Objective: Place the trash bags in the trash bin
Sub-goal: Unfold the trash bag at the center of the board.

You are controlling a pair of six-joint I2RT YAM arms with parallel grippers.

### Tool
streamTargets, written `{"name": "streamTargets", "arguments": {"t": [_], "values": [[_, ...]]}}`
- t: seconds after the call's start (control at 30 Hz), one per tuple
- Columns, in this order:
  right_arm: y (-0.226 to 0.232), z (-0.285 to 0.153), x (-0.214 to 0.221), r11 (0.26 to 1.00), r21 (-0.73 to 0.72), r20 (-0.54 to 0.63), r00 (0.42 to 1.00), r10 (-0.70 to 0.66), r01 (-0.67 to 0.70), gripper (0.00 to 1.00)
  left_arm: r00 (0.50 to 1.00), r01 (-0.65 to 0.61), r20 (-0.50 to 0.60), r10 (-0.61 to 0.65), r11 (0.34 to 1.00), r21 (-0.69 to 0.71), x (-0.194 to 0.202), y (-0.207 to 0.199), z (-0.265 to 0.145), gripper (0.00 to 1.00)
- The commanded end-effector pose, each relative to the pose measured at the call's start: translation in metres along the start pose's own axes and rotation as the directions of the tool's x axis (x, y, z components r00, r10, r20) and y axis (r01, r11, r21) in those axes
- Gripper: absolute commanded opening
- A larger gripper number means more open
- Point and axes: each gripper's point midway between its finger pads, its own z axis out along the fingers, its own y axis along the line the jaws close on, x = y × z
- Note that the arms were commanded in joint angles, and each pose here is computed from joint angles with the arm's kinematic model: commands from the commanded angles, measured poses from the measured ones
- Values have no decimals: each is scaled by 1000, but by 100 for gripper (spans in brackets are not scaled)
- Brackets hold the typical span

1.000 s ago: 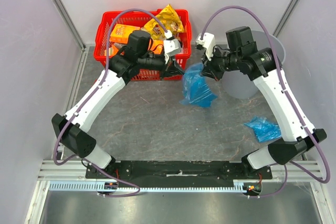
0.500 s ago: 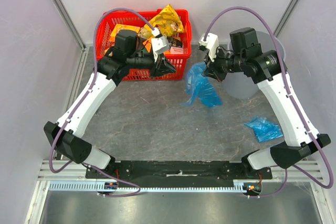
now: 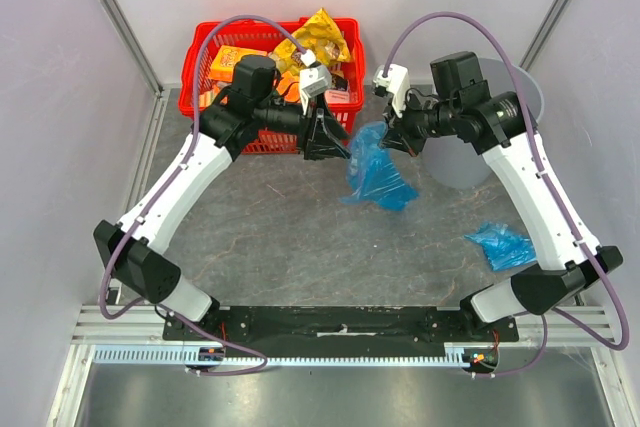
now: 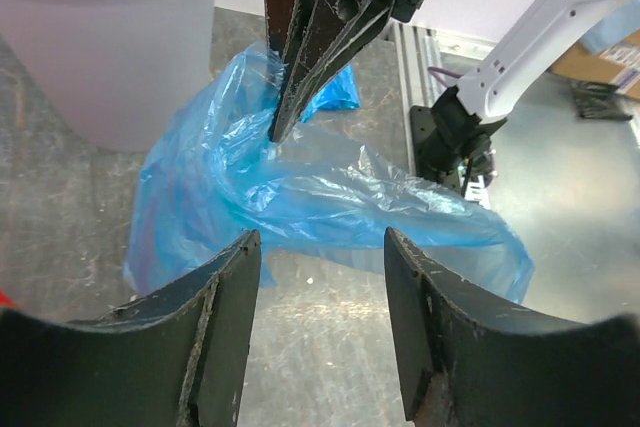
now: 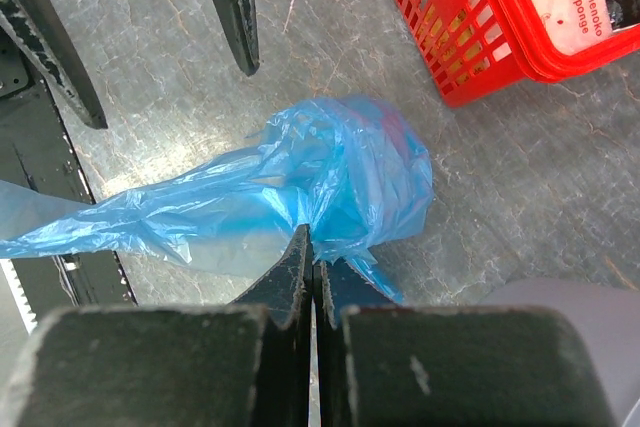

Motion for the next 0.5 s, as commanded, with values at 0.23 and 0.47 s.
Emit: {"name": "streamTargets", "arguments": {"t": [0.23,0.47], "values": [[-6,-6,-22,999,26,62,998,-23,21,0,948,317,14,-318,947,46,-5,-3,15,70],[-6,-3,-22,1000,25,64,998,-8,7,0,912,408,33,-408,913,-14,-6,11,21,81]]}}
